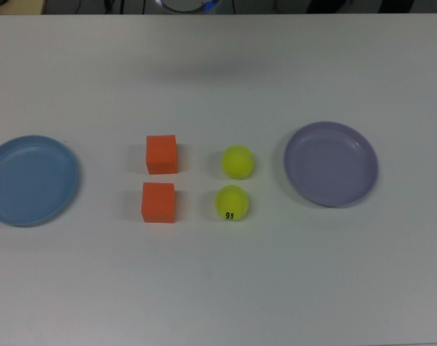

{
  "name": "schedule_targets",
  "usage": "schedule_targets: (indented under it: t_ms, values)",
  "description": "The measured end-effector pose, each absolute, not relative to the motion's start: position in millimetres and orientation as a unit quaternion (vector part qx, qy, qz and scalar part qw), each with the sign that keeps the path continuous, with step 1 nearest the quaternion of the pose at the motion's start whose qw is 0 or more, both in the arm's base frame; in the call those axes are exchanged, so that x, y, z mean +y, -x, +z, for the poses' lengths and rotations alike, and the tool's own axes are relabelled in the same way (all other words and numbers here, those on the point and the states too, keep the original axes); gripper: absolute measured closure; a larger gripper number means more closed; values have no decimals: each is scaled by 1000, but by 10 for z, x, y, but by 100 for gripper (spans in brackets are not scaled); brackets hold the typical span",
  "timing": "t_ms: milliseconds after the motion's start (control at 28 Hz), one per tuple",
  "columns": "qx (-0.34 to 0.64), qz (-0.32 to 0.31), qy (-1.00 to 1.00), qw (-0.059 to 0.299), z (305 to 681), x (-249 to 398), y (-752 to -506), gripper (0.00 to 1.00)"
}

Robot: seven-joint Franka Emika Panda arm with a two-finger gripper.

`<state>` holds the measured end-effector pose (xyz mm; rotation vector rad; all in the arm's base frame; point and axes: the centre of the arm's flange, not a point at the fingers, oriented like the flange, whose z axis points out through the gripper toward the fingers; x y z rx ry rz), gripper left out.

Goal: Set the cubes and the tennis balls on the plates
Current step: 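Lower the gripper and grasp the first orange cube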

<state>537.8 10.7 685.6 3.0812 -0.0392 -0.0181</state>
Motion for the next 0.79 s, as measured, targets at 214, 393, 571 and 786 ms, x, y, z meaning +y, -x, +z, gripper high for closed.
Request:
schedule_targets:
  t_ms: [214,393,571,786]
  values:
    - [15,41,-999,15,6122,848,-5969,0]
    - [39,21,-998,37,4824,1686,-6490,0]
    - [57,24,-997,43,4292,2001,-6651,0]
    - [68,65,-993,69,4091,1975,-6817,0]
